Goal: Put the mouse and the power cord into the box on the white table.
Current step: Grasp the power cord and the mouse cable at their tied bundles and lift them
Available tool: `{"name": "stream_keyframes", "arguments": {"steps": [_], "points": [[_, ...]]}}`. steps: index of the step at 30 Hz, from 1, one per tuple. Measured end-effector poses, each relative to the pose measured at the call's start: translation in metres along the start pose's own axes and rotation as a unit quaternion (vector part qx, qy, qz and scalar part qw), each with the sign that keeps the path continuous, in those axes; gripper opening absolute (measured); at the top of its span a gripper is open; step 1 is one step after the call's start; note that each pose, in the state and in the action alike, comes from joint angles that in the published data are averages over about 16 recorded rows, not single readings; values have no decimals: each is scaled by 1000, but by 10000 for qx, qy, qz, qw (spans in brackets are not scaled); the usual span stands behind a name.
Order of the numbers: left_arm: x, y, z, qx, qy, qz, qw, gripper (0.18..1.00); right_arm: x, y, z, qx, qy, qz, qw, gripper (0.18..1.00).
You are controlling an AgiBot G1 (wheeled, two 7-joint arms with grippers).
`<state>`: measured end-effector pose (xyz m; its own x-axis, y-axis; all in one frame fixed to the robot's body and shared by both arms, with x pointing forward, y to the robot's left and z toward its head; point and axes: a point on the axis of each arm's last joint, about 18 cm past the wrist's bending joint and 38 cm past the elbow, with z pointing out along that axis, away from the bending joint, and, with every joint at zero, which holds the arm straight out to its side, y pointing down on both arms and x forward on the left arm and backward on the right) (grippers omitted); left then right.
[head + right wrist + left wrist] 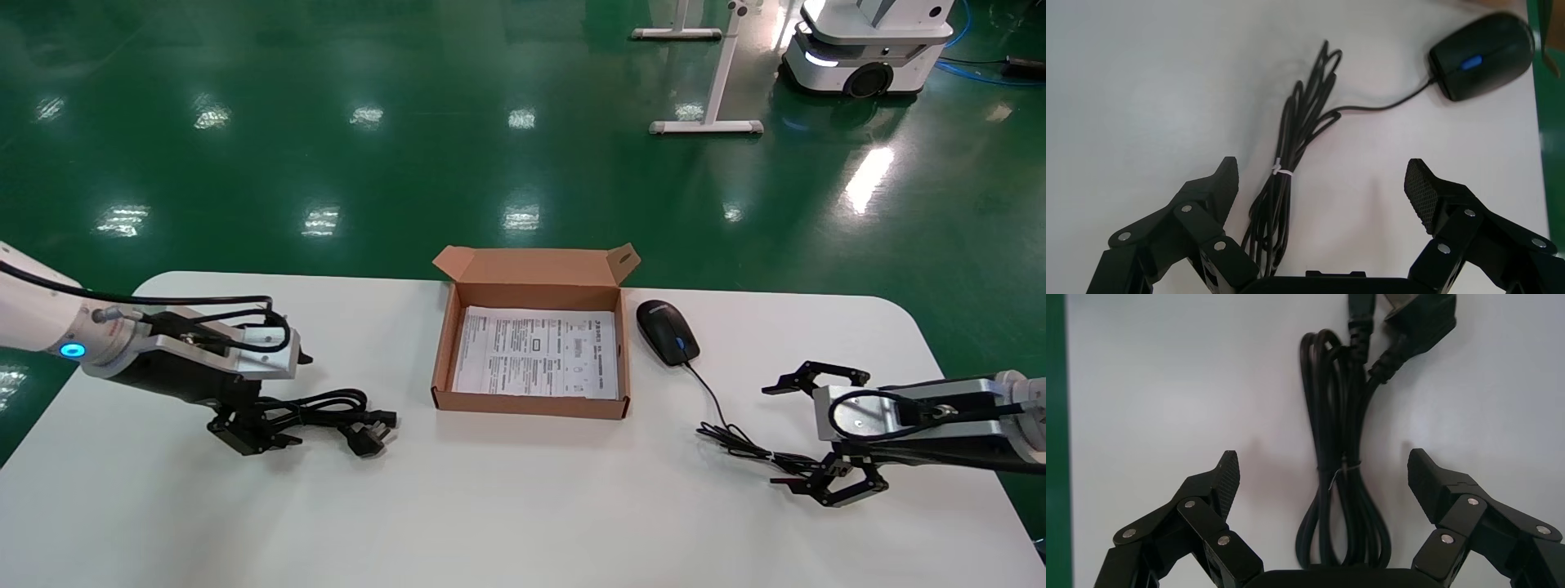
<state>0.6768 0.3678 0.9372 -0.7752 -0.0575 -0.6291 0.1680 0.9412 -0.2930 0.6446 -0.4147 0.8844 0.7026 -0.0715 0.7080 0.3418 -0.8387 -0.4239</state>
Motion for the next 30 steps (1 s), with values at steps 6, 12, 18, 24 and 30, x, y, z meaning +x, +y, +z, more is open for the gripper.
{"name": "stream_keyframes", "arguments": {"steps": [6, 12, 18, 24, 30], "points": [[3, 2, 6, 1, 60, -4, 10000, 997, -1, 4, 6, -51, 60, 210, 9997, 997], [5, 2, 8, 2, 90, 5, 10000, 979, -1, 6, 7, -71, 84, 298, 9995, 981], [4, 1, 7, 8, 86, 8, 10000, 934, -1, 6, 7, -65, 88, 284, 9995, 939], [4, 1, 7, 13, 81, 13, 10000, 851, -1, 5, 7, -51, 85, 261, 9996, 854], [4, 1, 7, 17, 78, 16, 10000, 731, -1, 5, 6, -42, 83, 247, 9997, 744]]}}
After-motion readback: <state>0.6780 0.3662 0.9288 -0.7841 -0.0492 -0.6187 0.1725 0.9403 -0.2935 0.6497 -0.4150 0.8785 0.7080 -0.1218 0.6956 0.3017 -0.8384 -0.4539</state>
